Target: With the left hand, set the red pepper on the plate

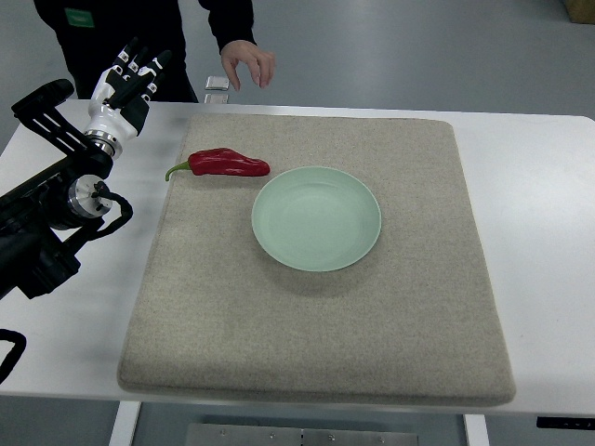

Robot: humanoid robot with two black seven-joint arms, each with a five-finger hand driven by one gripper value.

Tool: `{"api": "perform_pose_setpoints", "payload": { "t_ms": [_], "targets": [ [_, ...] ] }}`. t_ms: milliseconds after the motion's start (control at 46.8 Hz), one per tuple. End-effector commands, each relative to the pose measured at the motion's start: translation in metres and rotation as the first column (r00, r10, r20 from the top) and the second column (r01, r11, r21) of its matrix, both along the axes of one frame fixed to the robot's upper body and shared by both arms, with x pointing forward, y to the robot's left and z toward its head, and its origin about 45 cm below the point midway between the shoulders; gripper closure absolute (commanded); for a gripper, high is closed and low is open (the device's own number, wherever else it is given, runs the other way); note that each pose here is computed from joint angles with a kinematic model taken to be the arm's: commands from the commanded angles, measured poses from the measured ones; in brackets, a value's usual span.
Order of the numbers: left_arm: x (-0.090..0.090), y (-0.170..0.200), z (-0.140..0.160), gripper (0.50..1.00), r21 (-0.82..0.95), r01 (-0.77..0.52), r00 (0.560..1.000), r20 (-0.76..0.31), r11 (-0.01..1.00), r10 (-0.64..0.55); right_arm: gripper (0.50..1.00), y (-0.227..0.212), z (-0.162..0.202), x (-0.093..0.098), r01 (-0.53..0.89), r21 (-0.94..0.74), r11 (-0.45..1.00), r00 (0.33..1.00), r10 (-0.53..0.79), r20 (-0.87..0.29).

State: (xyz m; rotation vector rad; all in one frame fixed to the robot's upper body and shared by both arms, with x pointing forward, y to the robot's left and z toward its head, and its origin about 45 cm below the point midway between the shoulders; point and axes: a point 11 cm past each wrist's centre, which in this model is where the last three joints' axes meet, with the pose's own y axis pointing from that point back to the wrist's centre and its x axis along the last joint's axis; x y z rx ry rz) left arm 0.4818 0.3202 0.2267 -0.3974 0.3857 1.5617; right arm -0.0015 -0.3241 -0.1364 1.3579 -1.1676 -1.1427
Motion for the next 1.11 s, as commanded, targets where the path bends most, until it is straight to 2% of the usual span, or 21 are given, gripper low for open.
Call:
{"api": "perform_pose_setpoints", "payload": {
  "t_ms": [0, 662, 1089],
  "targets": [
    [0.0001, -0.0014, 0.0008, 0.504, -0.006, 0.012, 1.0, 0.007, 1.0, -0.012, 0.568, 0.0, 0.0, 0.0, -0.001, 0.0, 1.0, 1.0, 0.001, 0.0],
    [0.0001, -0.0047, 0.0032, 0.504, -0.021, 0.043, 0.999, 0.027, 0.999, -0.042, 0.568, 0.0, 0.0, 0.0001, 0.001, 0.0, 1.0, 1.0, -0.001, 0.0],
    [0.0017, -0.0033, 0.0036, 0.504, -0.025, 0.002, 1.0, 0.03, 1.0, -0.001, 0.568, 0.0, 0.0, 0.0, -0.001, 0.0, 1.0, 1.0, 0.001, 0.0]
  ]
}}
